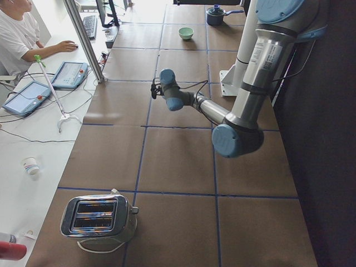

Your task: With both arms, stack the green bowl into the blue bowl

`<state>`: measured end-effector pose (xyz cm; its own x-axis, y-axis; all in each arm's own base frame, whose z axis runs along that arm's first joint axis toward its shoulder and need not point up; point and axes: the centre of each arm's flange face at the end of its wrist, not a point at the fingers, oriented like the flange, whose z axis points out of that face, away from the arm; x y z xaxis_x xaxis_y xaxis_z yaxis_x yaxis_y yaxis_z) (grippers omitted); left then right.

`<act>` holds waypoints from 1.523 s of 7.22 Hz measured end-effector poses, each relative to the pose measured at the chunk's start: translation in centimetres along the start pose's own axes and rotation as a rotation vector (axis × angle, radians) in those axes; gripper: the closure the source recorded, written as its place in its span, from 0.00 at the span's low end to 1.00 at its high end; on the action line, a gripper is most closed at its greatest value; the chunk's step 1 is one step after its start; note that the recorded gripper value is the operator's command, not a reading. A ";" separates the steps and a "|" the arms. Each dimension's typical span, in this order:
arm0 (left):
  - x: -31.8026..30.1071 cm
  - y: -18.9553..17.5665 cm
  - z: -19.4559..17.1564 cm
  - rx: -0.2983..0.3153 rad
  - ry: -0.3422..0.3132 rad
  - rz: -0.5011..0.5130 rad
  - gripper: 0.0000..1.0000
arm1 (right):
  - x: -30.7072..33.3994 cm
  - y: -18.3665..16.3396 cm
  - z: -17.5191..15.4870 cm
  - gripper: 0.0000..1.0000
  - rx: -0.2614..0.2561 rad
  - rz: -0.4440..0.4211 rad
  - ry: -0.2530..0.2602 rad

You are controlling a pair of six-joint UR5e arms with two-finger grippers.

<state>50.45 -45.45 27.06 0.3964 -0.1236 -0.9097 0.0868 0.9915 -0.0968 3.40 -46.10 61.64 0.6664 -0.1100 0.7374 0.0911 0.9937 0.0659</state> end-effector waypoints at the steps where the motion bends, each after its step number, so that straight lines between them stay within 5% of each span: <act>1: 5.4 2.0 1.1 0.011 -0.025 -0.002 1.00 | -0.1 0.0 0.0 0.00 0.001 -0.001 -0.001; 7: 6.8 3.4 5.0 -0.003 -0.101 -0.016 0.93 | -0.1 -0.2 0.0 0.00 0.020 -0.024 -0.002; 8: 6.7 3.4 5.1 -0.004 -0.104 -0.016 0.76 | -0.1 -0.2 0.0 0.00 0.025 -0.030 -0.002; 10: 6.6 3.8 5.5 0.000 -0.109 -0.014 0.16 | -0.1 -0.3 0.1 0.00 0.028 -0.036 -0.003; 11: 6.6 4.3 6.0 0.014 -0.113 -0.008 0.00 | -0.3 -0.3 0.1 0.00 0.032 -0.043 -0.006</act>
<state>58.91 -42.29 23.03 0.4963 -0.1357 -0.8575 0.1025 0.9900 -0.0974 3.11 -46.40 61.43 0.6578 -0.1522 0.7376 0.0957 0.9883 0.1185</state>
